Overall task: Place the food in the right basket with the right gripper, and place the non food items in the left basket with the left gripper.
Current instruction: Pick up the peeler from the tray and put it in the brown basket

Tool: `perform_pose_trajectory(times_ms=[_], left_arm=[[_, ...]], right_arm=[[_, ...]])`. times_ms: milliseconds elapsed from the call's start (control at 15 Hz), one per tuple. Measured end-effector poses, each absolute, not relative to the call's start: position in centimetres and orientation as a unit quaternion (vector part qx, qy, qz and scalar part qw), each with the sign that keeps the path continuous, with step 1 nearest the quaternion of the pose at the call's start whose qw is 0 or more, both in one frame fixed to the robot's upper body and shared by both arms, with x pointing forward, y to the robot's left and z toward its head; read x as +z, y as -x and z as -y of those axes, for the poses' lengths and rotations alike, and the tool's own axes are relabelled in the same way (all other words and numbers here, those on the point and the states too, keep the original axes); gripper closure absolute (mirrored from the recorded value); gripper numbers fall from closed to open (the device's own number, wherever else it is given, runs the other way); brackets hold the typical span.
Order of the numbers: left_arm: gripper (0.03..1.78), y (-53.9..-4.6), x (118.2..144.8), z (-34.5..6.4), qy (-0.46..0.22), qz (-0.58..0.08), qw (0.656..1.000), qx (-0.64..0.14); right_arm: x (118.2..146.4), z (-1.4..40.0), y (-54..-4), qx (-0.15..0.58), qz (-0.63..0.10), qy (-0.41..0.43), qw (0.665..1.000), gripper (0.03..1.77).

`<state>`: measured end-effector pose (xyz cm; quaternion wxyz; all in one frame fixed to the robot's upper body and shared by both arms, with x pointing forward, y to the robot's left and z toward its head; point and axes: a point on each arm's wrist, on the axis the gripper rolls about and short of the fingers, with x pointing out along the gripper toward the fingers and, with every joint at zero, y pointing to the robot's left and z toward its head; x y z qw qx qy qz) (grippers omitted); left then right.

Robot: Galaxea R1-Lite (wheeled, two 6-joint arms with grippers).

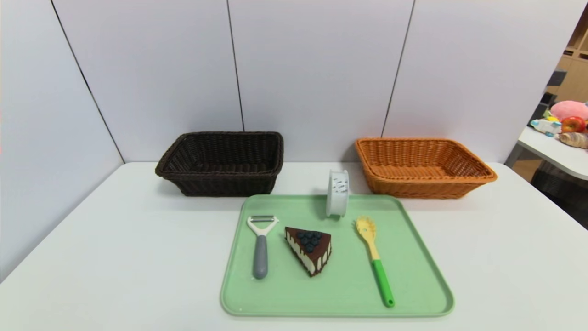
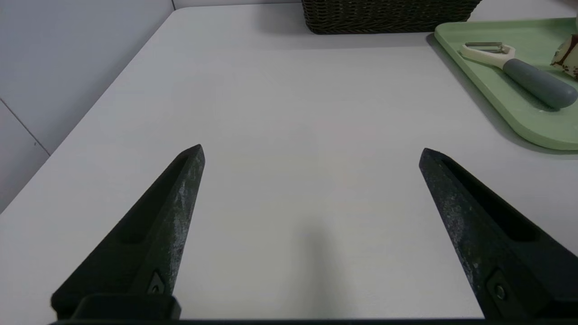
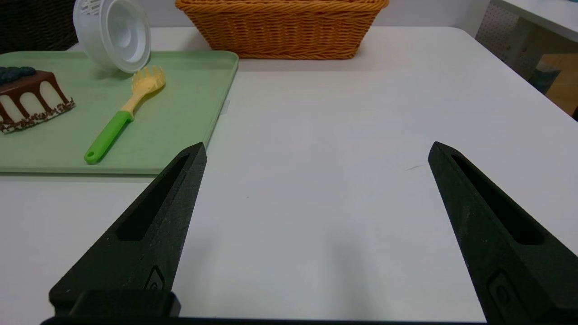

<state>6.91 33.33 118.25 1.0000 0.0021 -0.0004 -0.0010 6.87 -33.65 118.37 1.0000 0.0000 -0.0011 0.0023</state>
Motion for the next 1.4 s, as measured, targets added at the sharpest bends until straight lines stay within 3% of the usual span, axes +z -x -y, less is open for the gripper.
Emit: perform_pose_trajectory(times_ms=[1400], left_arm=[[0.12, -6.91, 118.25, -33.33, -0.020, 0.000, 1.000, -0.003]], right_arm=[[118.38, 33.65, -6.89, 0.002, 0.004, 0.002, 1.000, 0.10]])
